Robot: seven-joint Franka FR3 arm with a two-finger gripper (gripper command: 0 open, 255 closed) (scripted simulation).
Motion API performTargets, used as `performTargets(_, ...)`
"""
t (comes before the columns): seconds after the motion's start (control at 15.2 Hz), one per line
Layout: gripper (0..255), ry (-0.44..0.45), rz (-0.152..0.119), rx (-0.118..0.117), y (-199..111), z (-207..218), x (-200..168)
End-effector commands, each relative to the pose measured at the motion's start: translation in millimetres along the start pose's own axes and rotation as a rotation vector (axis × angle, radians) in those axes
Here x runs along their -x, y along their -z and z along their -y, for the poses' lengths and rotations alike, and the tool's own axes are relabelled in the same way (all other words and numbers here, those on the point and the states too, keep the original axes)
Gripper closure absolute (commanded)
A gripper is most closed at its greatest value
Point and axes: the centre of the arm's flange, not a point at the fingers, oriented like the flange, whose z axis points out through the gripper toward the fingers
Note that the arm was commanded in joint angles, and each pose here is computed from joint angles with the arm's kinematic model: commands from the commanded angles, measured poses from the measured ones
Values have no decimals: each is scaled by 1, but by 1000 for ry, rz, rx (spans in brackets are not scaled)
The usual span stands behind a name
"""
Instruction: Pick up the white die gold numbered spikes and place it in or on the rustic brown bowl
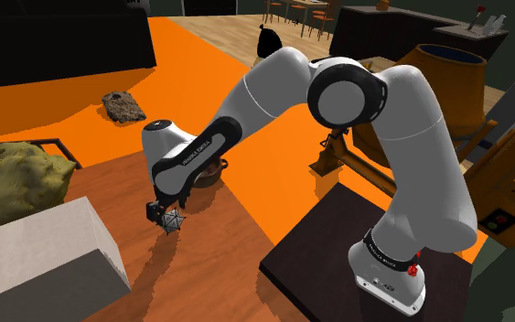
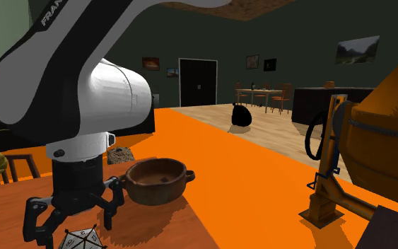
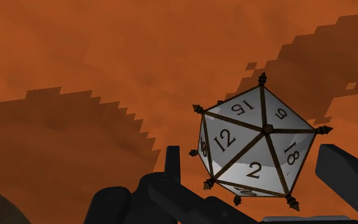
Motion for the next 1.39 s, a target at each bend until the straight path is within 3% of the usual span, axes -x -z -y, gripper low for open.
performTargets(0.0,0,0,-1,0,-3,0,0)
performTargets(0.4,0,0,0,0,-3,0,0)
performTargets(0.46,255,0,0,0,-3,0,0)
performTargets(1.06,255,0,-1,0,-3,0,0)
performTargets(1.32,255,0,-1,0,18,2,1)
